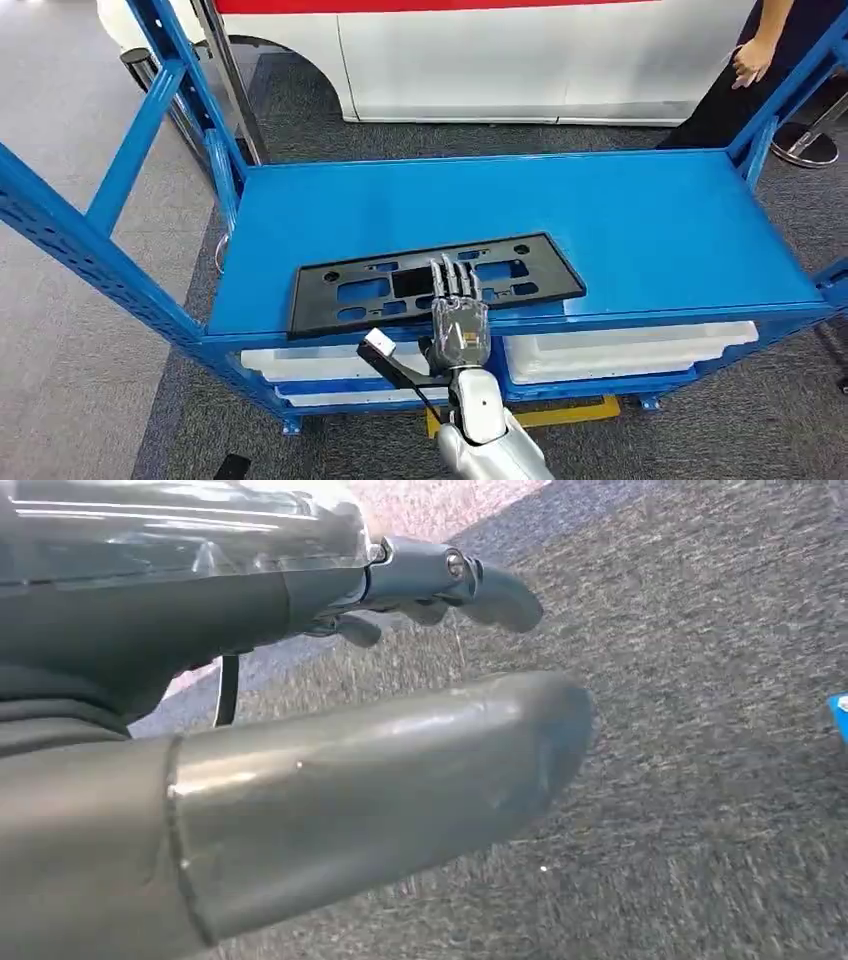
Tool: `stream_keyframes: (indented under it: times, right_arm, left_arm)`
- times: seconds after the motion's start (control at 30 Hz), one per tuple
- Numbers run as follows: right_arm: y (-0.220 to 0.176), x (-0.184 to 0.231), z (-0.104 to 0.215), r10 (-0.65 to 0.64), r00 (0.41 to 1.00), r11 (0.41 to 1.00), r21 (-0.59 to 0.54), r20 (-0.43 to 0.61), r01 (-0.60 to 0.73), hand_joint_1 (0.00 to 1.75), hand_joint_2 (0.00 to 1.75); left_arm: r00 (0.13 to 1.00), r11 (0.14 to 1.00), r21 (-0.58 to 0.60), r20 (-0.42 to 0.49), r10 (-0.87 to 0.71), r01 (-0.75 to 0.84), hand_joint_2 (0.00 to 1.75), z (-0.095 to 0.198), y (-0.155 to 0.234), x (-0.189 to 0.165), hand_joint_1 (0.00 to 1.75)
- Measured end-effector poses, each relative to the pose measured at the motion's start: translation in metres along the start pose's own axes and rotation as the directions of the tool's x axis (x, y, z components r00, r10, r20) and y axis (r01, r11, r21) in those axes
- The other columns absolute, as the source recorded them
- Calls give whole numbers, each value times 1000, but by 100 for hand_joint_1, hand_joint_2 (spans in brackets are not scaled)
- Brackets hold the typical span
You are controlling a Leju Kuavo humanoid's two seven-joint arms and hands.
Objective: Take the parts from the cabinet and place them on the table.
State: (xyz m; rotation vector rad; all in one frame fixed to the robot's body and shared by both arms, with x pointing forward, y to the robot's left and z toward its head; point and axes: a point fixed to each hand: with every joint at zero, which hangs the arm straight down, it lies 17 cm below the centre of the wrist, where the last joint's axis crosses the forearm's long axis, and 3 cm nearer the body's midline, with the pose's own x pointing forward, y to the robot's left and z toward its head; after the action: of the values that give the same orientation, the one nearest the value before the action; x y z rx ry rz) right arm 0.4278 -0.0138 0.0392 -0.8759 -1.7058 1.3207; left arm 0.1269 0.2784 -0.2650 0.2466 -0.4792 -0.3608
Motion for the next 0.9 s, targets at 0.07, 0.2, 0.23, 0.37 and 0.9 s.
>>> stream_keyframes:
  times: [0.07, 0.2, 0.23, 0.37, 0.9]
  right_arm:
    - [-4, 2, -1, -22, 1000, 1000, -11, 10, 23, 0, 175]
    - [-21, 3, -12, -49, 999, 997, -55, 12, 50, 0, 175]
    - [-26, 3, -15, -50, 999, 997, -66, 13, 50, 0, 175]
    - [-35, 3, -22, -56, 998, 995, -86, 10, 57, 0, 175]
    - [-34, -3, -22, -67, 998, 994, -84, -18, 65, 0, 175]
  left_arm:
    - [1000, 1000, 1, -3, 0, 0, 0, 0, 0, -1, 0]
    - [1000, 1000, 0, -6, 2, -2, 0, 0, 0, -1, 0]
    - [1000, 1000, 0, -7, 5, -5, 0, 0, 0, -2, 0]
    - [1000, 1000, -1, -8, 0, 0, 0, 0, 0, -2, 0]
    - [1000, 1000, -3, -3, -31, 31, 0, 1, 0, -3, 0]
